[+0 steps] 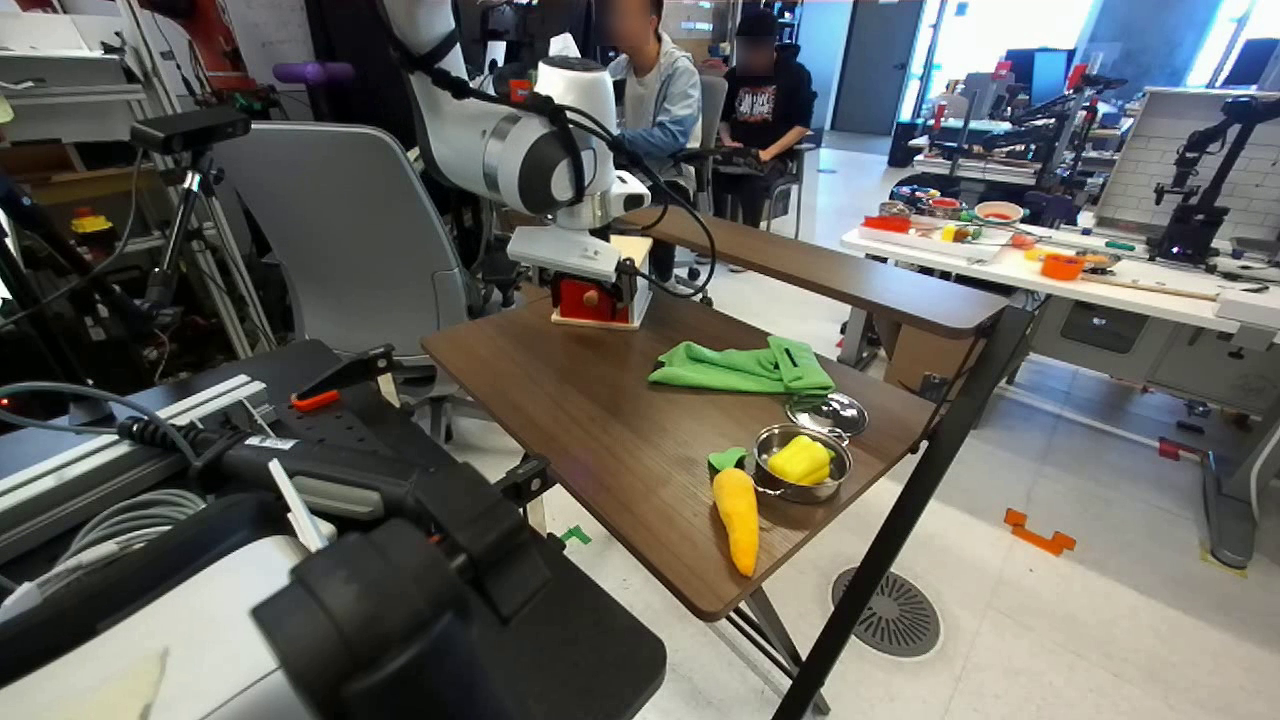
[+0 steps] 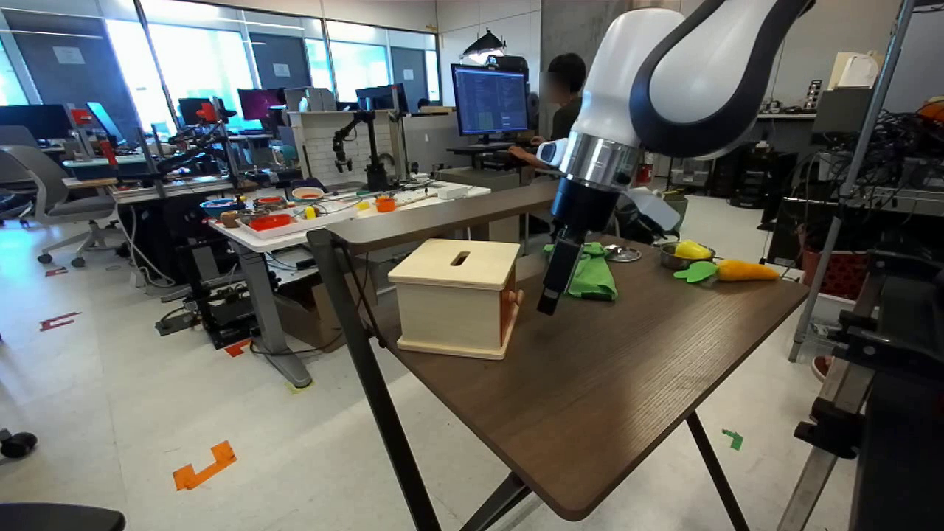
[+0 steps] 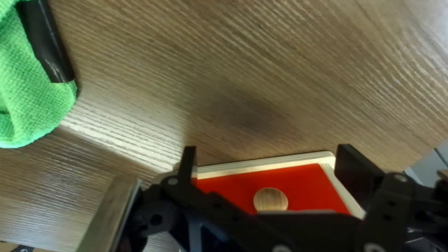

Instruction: Open the drawer of the cabinet on the table

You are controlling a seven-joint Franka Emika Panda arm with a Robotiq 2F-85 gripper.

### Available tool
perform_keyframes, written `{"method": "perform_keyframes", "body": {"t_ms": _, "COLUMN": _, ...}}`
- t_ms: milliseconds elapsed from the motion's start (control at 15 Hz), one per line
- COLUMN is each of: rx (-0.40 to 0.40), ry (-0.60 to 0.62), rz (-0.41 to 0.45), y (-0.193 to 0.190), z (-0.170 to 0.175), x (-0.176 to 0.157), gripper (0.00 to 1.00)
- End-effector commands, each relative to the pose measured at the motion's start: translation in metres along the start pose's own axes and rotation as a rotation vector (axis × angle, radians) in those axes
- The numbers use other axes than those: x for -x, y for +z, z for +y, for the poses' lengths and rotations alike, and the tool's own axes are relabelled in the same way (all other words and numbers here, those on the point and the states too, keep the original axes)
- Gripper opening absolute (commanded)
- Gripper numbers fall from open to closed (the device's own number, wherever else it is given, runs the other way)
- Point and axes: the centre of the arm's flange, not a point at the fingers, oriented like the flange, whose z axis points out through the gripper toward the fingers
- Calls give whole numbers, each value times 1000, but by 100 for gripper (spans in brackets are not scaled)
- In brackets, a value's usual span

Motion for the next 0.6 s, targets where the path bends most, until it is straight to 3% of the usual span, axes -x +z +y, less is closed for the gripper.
{"method": "perform_keyframes", "body": {"t_ms": 0, "rx": -34, "ry": -35, "rz": -21, "y": 11, "z": 10, "x": -20, "gripper": 100}}
{"method": "perform_keyframes", "body": {"t_ms": 533, "rx": 25, "ry": -77, "rz": -18, "y": 16, "z": -5, "x": -37, "gripper": 100}}
